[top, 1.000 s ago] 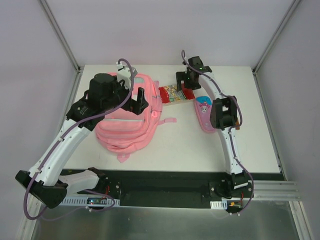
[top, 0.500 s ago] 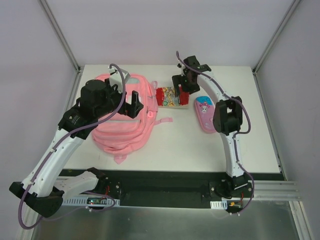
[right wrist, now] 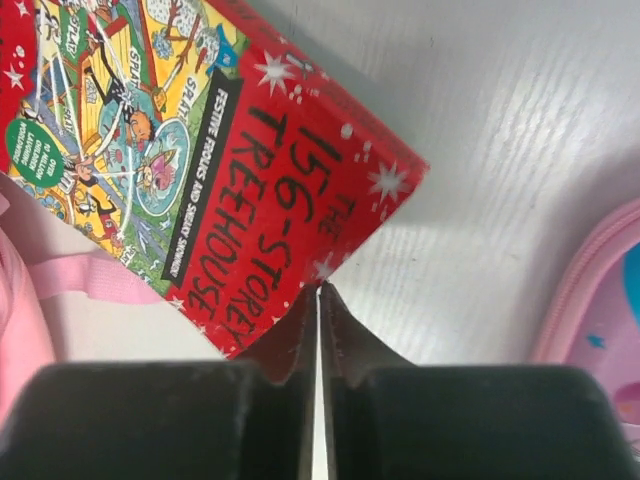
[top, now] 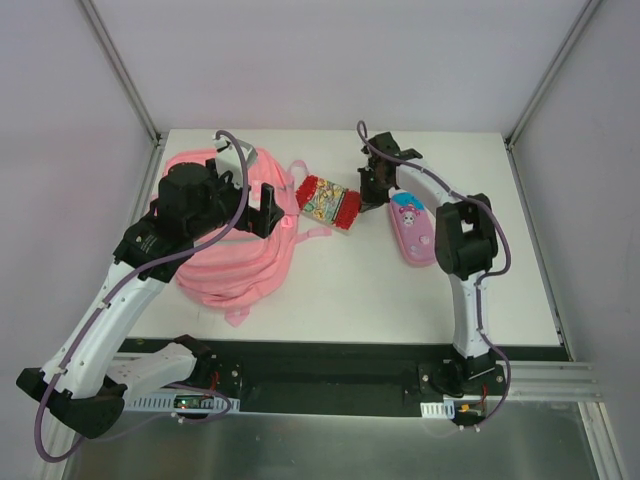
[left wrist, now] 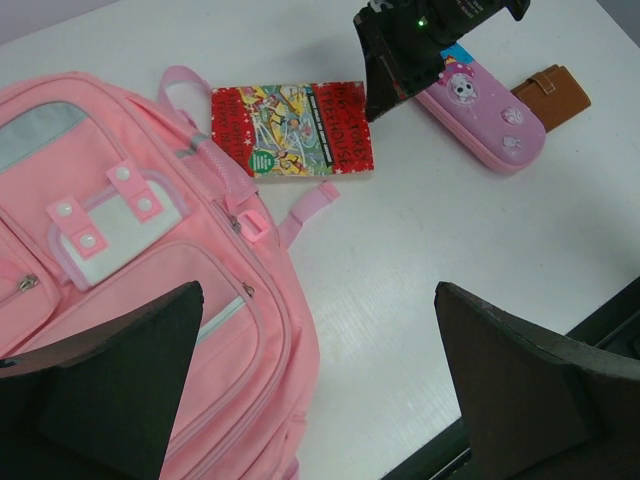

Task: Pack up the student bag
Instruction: Pick up the book from the center of the board.

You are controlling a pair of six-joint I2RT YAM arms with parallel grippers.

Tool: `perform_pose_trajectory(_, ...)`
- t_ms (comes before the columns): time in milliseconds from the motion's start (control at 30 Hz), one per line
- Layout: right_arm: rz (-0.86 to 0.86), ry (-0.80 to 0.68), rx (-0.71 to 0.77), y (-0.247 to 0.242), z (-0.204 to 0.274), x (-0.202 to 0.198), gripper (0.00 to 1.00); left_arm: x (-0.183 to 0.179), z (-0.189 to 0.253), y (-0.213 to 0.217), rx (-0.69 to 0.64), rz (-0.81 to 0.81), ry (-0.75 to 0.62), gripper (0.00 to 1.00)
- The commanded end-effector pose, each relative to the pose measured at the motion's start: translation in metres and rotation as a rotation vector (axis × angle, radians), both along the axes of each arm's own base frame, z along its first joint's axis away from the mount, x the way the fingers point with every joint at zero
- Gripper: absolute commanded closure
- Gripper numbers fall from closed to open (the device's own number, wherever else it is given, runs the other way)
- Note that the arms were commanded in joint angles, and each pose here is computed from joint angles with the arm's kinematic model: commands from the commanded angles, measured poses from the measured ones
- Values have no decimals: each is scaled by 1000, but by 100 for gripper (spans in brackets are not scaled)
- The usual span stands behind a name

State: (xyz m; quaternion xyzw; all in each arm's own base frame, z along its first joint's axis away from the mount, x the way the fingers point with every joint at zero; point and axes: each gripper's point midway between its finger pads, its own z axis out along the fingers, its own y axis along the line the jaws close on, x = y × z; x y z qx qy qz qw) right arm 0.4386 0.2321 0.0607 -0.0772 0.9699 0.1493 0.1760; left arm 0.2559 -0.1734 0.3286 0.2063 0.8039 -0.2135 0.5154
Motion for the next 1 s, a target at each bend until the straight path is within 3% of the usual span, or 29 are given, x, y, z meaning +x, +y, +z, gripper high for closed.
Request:
perform_pose_trajectory(0,-65,-115,204,37,56,10,99,1,7,0,-14,-1,-36,1)
perform_pose_trajectory(233,-113,-130,233,32,62,-25,99,0,2,3,-6,10,-33,1)
perform_pose_trajectory(267,-119,-164,239,31,61,-23,74,0,2,3,-8,9,-32,1)
perform_pose_trajectory(300,-123,-193,242,30,67,-20,65,0,2,2,-7,2,-29,1)
perform_pose_trajectory(367,-89,-225,225,28,75,-14,71,1,1,1,-6,-1,-25,1)
perform_pose_trajectory(400,-71,-270,237,34,95,-2,62,1,0,-1,-8,-5,-19,1)
perform_pose_trajectory(433,-60,-246,216,37,84,4,51,1,1,-1,-12,-4,-20,1)
perform_pose_trajectory(467,-39,-232,192,37,81,7,31,1,1,-2,-14,-8,-17,1)
perform_pose_trajectory(500,-23,-271,210,44,99,23,28,1,2,-1,-18,-5,-20,1)
perform_pose_trajectory(633,50,-222,192,63,59,56,17,-1,3,-1,-21,-6,-21,1)
perform_pose_trajectory(967,72,-206,215,65,31,90,0,-3,4,2,-23,4,-27,1)
